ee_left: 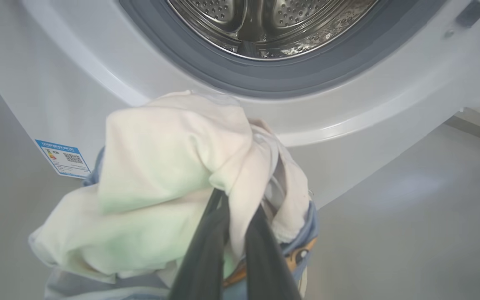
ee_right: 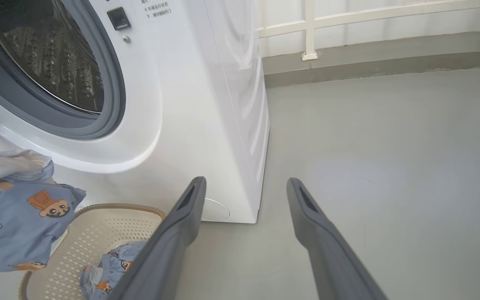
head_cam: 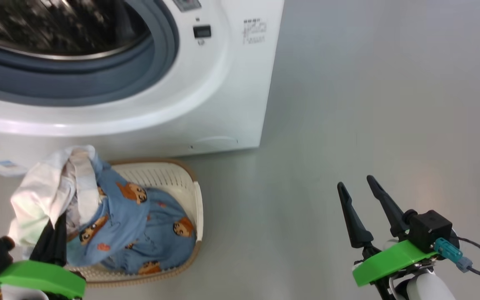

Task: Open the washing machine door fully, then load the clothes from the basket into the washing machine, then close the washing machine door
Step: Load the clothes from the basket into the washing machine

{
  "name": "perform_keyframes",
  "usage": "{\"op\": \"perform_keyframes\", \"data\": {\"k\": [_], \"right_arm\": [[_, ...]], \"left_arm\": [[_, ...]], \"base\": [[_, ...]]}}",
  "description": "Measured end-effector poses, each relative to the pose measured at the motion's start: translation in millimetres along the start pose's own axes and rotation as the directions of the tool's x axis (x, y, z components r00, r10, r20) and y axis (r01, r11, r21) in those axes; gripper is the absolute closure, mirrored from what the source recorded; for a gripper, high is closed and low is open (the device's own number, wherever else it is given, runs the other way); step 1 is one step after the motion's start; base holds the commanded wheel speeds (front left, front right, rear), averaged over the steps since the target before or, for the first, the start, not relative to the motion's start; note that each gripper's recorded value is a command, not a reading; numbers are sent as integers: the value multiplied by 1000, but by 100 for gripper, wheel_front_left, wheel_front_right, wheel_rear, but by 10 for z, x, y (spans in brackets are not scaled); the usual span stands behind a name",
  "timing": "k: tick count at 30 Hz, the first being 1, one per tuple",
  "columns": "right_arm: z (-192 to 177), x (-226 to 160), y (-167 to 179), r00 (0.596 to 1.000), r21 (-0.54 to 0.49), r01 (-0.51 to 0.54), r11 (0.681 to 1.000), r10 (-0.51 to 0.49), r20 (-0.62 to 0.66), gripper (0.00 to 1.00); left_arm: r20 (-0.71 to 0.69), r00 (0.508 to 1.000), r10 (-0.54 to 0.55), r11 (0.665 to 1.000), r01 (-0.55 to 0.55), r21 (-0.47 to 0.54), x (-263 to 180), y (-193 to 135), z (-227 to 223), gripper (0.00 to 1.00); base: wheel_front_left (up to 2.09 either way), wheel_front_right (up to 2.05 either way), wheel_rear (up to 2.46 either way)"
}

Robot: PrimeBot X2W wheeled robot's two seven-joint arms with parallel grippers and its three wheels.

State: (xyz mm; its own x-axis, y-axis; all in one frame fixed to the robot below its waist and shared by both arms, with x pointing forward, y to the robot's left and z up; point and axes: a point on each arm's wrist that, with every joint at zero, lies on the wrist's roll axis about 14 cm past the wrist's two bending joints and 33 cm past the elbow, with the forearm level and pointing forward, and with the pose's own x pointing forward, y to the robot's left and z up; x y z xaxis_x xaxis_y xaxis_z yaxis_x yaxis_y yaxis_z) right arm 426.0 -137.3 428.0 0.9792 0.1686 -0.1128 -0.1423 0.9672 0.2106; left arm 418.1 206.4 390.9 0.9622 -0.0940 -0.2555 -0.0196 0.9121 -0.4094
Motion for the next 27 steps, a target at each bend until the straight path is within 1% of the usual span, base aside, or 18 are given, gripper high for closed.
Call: {"op": "perform_keyframes", "data": {"k": [8,14,19,27], "right_arm": [[265,-140,51,998,-4,-4,1000,4,66,0],[389,-247,71,995,-11,-3,1000,5,99,0],[531,-320,74,990,-17,0,1000,2,138,0],[623,-498,11,986,-19,28,999,-24,167,0]], "left_arm": [[136,990,-42,999,41,12,-217,-231,379,100],[226,971,-72,997,63,46,-372,-362,640,100],[270,959,-84,995,68,69,-515,-425,750,100],[313,946,-91,994,69,81,-670,-505,823,100]], "base": [[0,0,0],[0,0,0],[0,0,0],[0,0,0]]}}
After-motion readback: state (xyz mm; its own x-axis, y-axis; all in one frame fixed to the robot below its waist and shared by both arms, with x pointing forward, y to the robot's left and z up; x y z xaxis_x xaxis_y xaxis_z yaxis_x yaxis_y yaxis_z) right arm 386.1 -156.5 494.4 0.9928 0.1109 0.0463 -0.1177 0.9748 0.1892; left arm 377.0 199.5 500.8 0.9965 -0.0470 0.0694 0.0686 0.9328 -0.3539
